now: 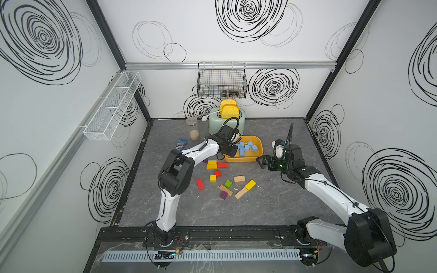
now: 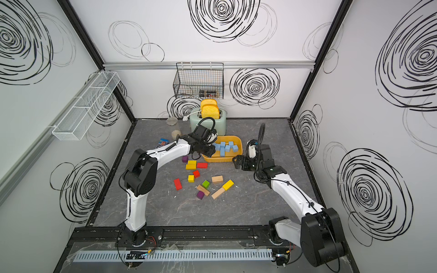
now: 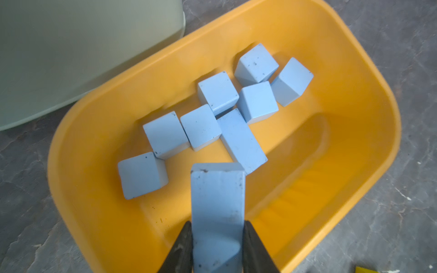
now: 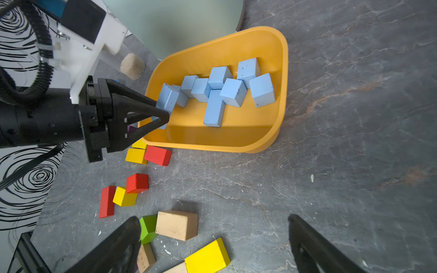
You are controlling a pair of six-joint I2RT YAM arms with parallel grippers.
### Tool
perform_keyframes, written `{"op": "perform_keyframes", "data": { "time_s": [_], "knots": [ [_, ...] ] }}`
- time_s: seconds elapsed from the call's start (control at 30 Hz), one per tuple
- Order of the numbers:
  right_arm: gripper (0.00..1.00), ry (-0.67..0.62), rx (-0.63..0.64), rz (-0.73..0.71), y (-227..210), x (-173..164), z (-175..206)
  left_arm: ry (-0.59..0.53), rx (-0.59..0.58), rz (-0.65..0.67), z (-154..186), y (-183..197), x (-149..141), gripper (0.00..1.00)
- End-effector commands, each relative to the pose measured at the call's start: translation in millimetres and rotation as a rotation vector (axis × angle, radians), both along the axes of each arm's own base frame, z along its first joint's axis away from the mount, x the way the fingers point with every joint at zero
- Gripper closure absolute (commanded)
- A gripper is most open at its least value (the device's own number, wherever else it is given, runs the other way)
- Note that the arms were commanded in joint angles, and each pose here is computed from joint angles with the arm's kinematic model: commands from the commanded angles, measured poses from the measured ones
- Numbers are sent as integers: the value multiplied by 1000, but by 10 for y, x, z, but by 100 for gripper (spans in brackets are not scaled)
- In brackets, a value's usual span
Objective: Pick out the blue building blocks
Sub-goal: Place the building block in the storage box.
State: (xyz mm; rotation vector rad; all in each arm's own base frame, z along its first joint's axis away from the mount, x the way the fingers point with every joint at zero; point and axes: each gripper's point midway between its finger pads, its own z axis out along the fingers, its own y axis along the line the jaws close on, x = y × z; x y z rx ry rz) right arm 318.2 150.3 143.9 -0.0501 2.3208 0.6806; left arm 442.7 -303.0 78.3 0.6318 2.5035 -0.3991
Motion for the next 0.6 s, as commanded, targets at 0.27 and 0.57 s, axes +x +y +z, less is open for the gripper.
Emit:
{"op": "perform_keyframes", "data": {
  "time_s": [0.27, 0.57],
  "knots": [
    [2, -60, -20, -11, -14, 143, 134, 45, 89, 50, -328, 106, 133, 100],
    [2, -64, -29, -13, -20, 137, 128, 68, 130, 80, -528, 165, 206, 100]
  ]
}}
